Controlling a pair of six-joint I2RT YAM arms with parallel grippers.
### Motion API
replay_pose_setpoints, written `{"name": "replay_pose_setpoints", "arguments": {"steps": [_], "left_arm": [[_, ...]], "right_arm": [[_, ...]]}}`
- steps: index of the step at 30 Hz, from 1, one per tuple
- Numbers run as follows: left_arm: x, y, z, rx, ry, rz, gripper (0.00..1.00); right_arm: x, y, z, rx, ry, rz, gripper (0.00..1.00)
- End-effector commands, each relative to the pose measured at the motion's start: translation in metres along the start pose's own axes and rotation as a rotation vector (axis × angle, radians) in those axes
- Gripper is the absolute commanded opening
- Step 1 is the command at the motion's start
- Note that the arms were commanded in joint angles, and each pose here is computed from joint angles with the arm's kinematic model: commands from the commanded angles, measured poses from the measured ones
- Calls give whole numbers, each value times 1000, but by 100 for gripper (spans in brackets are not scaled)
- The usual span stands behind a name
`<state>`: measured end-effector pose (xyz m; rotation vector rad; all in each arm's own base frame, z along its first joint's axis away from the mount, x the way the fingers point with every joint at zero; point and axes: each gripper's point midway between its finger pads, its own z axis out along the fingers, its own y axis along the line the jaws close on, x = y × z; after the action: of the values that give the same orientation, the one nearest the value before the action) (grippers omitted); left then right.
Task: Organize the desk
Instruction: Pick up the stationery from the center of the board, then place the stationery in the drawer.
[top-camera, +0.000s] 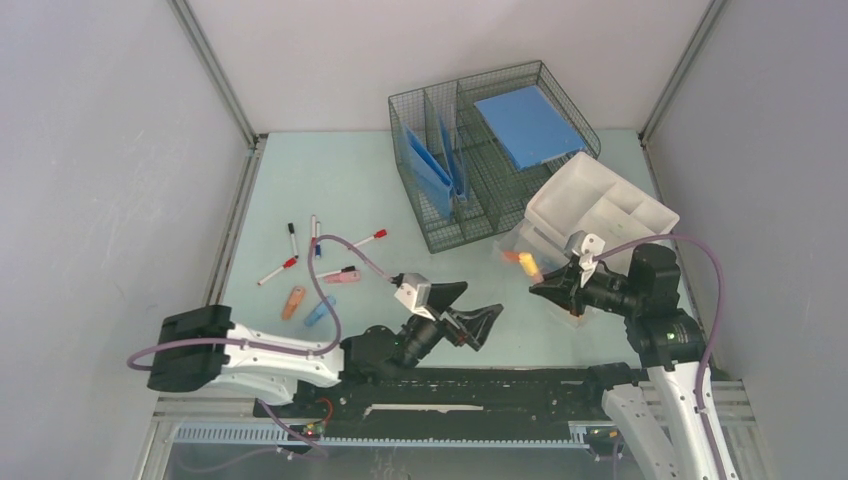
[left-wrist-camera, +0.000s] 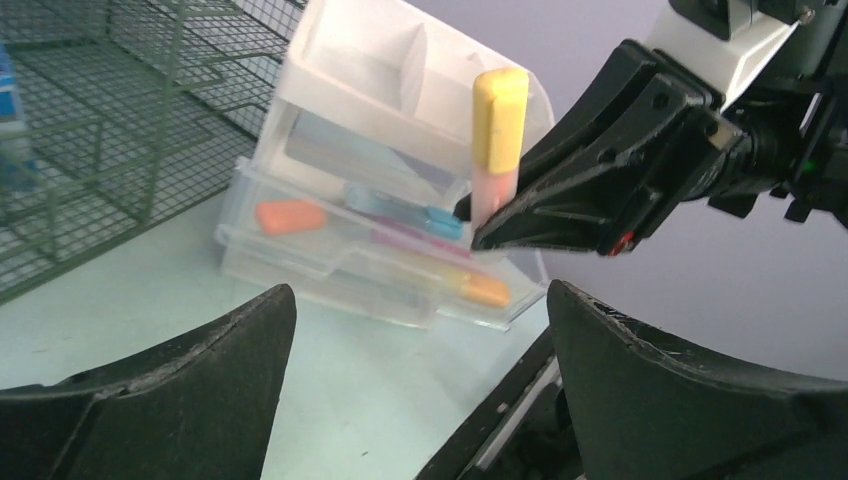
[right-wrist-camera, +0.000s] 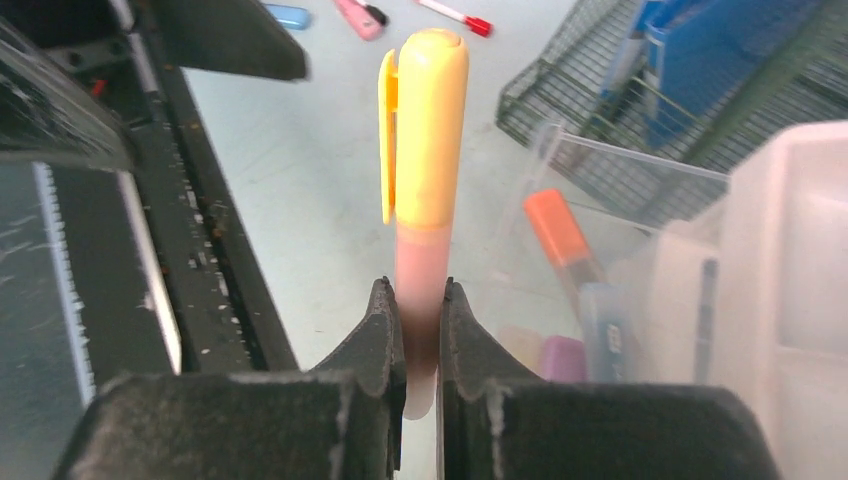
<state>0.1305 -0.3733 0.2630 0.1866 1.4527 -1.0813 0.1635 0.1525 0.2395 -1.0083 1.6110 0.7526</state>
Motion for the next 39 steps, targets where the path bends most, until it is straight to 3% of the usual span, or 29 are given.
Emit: {"name": "replay_pose_setpoints", "arguments": {"steps": [1, 11, 22, 39], "left_arm": [[-13, 21, -20, -14, -8, 79, 100], [-13, 78, -57, -155, 2, 58, 100], [-15, 91, -67, -191, -3, 58, 100], [-11, 102, -73, -202, -1, -2, 100]], "right_arm": [[-1, -26, -10, 138, 30, -72, 2], [15, -51, -15, 247, 108, -82, 16], [17, -52, -16, 251, 115, -80, 48], [7, -39, -18, 211, 60, -96, 52]]}}
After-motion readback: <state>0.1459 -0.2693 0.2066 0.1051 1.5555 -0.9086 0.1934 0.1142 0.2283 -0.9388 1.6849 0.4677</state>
